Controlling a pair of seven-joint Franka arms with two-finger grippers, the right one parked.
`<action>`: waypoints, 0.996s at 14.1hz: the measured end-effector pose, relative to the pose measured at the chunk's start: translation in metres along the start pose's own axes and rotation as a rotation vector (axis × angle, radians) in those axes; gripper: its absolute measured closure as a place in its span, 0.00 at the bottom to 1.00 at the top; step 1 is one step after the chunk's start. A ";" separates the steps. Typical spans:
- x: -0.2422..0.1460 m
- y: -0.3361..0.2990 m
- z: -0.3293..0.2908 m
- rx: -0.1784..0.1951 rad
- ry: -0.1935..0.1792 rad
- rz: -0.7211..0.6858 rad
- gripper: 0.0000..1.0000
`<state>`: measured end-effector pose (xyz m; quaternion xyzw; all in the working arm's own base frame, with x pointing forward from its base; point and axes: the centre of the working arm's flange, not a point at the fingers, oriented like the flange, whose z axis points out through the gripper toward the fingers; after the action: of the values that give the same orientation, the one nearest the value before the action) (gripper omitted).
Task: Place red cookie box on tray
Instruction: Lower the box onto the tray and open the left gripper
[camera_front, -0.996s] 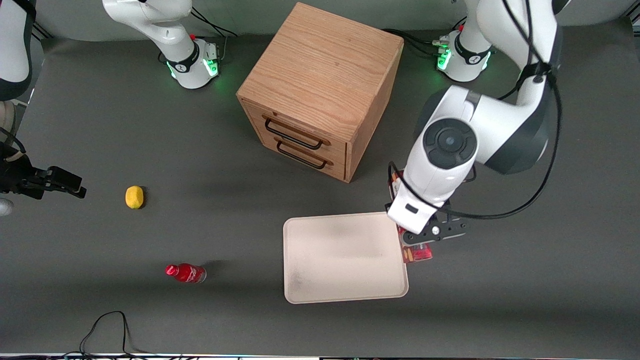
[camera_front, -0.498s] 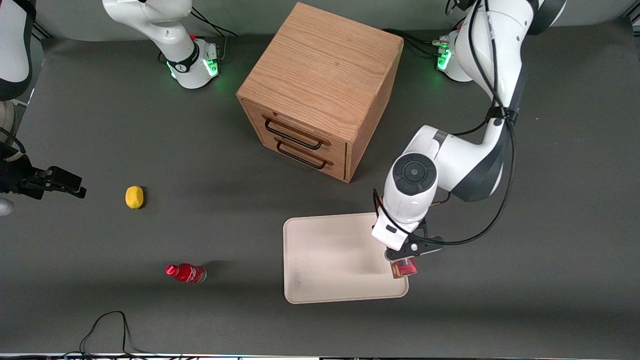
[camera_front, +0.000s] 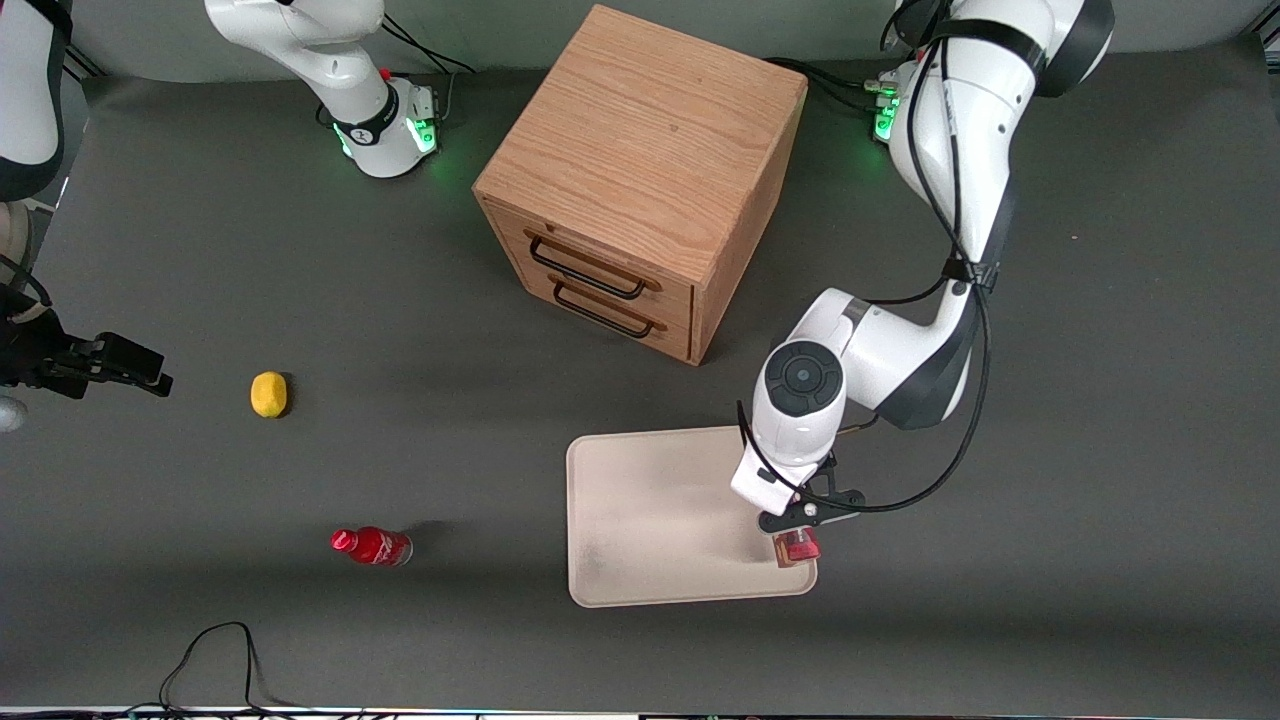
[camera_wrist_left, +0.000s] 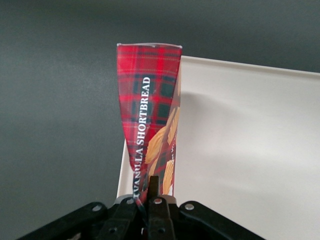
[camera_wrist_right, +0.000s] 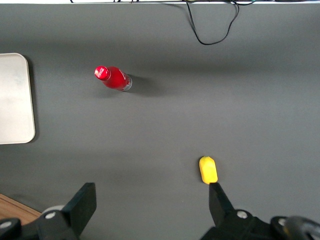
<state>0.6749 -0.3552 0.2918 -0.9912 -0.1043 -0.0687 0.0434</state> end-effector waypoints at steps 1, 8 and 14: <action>-0.001 0.001 0.009 0.002 0.002 0.005 0.96; -0.006 0.004 0.038 -0.015 0.013 0.014 0.96; -0.002 0.002 0.041 -0.013 0.033 0.018 0.56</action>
<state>0.6783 -0.3532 0.2509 -0.9911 -0.0943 -0.0854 0.0391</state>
